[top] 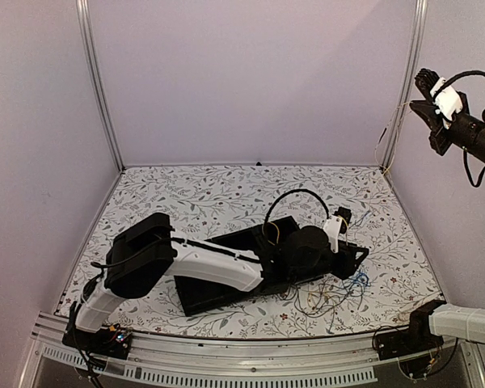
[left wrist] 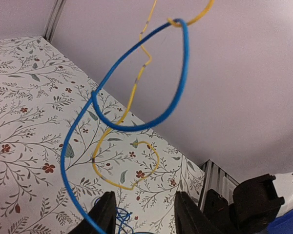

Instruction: Untangle the cables

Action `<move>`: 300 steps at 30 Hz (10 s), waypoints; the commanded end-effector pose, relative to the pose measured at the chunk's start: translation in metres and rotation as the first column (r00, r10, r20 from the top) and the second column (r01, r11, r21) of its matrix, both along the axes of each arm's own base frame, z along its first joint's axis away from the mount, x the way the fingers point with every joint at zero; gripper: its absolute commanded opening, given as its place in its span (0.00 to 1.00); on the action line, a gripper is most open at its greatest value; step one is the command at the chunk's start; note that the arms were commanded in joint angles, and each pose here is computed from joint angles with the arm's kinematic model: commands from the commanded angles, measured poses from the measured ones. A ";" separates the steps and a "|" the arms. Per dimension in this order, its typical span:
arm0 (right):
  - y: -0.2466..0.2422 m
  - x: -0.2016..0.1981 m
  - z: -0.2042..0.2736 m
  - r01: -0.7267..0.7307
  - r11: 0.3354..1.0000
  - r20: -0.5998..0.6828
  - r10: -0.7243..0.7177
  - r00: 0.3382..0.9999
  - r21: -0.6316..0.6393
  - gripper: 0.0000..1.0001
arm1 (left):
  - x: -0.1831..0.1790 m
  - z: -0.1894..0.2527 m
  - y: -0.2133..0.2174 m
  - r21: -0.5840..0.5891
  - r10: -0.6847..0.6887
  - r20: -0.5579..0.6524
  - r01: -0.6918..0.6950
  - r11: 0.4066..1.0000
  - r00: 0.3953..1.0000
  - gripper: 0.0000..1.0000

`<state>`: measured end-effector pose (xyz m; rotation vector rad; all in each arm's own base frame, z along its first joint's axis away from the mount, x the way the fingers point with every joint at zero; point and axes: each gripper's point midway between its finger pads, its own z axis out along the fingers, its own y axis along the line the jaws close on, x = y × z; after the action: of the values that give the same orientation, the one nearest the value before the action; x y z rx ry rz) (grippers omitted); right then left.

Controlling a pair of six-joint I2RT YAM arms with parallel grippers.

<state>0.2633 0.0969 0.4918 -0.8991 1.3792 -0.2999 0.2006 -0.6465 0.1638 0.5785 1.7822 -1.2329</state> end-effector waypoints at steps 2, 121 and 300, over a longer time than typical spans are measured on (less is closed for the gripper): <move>0.002 -0.007 0.009 -0.021 0.999 0.008 0.021 1.000 0.032 0.00 | 0.005 -0.007 -0.011 -0.029 -0.040 -0.041 0.039 0.999 0.998 0.25; 0.200 0.068 -0.243 -0.537 0.818 -0.590 0.543 0.598 0.208 0.00 | -0.137 -0.144 0.019 0.446 -0.321 0.574 0.041 0.894 0.753 0.58; 0.067 -0.017 -0.263 -0.191 0.956 -0.785 0.292 0.546 0.222 0.41 | -0.080 -0.067 0.022 0.198 -0.179 0.218 0.136 0.971 0.959 0.43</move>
<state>0.2777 0.1639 0.2366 -1.1348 2.0535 0.4114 0.1089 -0.6225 0.0710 1.0503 1.6283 -0.9158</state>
